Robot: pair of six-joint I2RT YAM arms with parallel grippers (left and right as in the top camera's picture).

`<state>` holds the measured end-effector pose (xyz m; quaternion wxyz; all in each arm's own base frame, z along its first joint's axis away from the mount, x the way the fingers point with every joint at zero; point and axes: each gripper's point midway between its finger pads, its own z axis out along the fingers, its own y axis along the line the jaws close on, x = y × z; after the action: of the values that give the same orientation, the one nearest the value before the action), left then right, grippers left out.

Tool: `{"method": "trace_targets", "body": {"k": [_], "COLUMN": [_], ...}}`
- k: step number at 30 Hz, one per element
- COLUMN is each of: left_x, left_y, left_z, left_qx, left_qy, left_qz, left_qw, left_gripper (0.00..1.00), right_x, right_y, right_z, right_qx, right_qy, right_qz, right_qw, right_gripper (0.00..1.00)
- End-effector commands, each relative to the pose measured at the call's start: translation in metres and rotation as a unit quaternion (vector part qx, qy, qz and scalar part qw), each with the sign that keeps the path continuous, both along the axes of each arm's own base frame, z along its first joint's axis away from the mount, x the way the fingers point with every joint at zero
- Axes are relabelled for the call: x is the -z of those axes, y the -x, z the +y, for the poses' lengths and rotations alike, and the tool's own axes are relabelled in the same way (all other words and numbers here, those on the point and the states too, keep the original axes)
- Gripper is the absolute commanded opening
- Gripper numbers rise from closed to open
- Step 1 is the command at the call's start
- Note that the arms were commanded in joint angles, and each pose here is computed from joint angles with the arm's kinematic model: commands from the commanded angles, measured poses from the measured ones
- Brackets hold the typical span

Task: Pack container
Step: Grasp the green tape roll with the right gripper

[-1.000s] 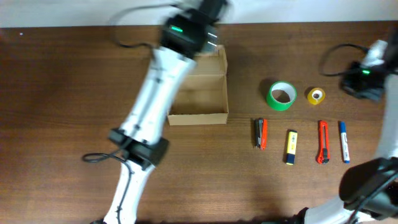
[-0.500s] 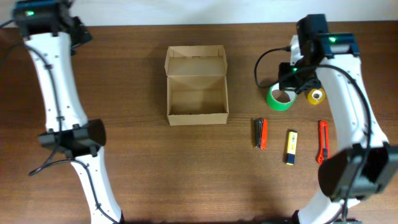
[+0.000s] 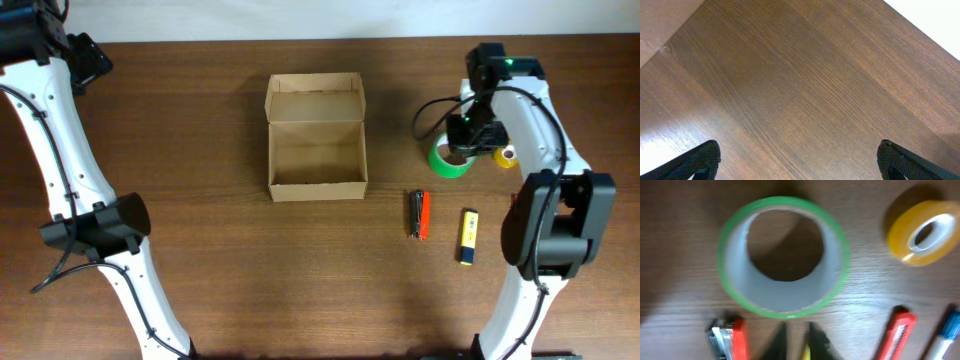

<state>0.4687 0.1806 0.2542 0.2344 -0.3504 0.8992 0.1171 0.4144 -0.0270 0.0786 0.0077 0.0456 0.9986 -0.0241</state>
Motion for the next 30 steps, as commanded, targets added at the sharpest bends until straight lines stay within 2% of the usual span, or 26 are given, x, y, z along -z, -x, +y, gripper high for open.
{"method": "trace_targets", "body": {"k": [1,2,7,10,12,14,17,20,30], "left_x": [-0.002,-0.002,-0.002,-0.002,-0.002,-0.002,-0.001,-0.001,0.000], "left_y": [-0.001,-0.001,-0.001,-0.001,-0.001,-0.001,0.000,-0.002,-0.002], "left_z": [0.000,0.000,0.000,0.000,0.000,0.000,-0.001,-0.003,-0.006], "left_qx": [0.007,0.007,0.007,0.008,0.008,0.008,0.008,0.012,0.015], "left_qy": [0.001,0.001,0.001,0.002,0.002,0.002,0.004,0.011,0.017], "left_qz": [-0.004,-0.004,-0.003,-0.004,-0.004,-0.003,-0.003,-0.005,-0.006], "left_qw": [1.000,1.000,1.000,1.000,1.000,1.000,1.000,1.000,1.000], "left_gripper": [1.00,1.00,1.00,1.00,1.00,1.00,1.00,1.00,1.00], "right_x": [-0.004,-0.004,-0.003,-0.002,-0.002,-0.002,-0.002,0.003,0.038], "right_y": [-0.003,-0.003,-0.005,-0.010,-0.013,-0.016,-0.019,-0.022,-0.018], "right_z": [-0.023,-0.027,-0.039,-0.041,-0.040,-0.041,-0.040,-0.040,-0.027], "right_qx": [0.017,0.023,0.049,0.053,0.052,0.056,0.058,0.065,0.059], "right_qy": [0.011,0.011,0.006,0.006,0.005,0.005,0.002,0.001,-0.025], "right_qz": [-0.009,-0.009,-0.018,-0.025,-0.032,-0.038,-0.044,-0.045,-0.003], "right_qw": [1.000,1.000,0.999,0.998,0.998,0.998,0.997,0.997,0.998], "right_gripper": [0.45,0.50,0.62,0.77,0.80,0.79,0.66,0.58,0.59]}}
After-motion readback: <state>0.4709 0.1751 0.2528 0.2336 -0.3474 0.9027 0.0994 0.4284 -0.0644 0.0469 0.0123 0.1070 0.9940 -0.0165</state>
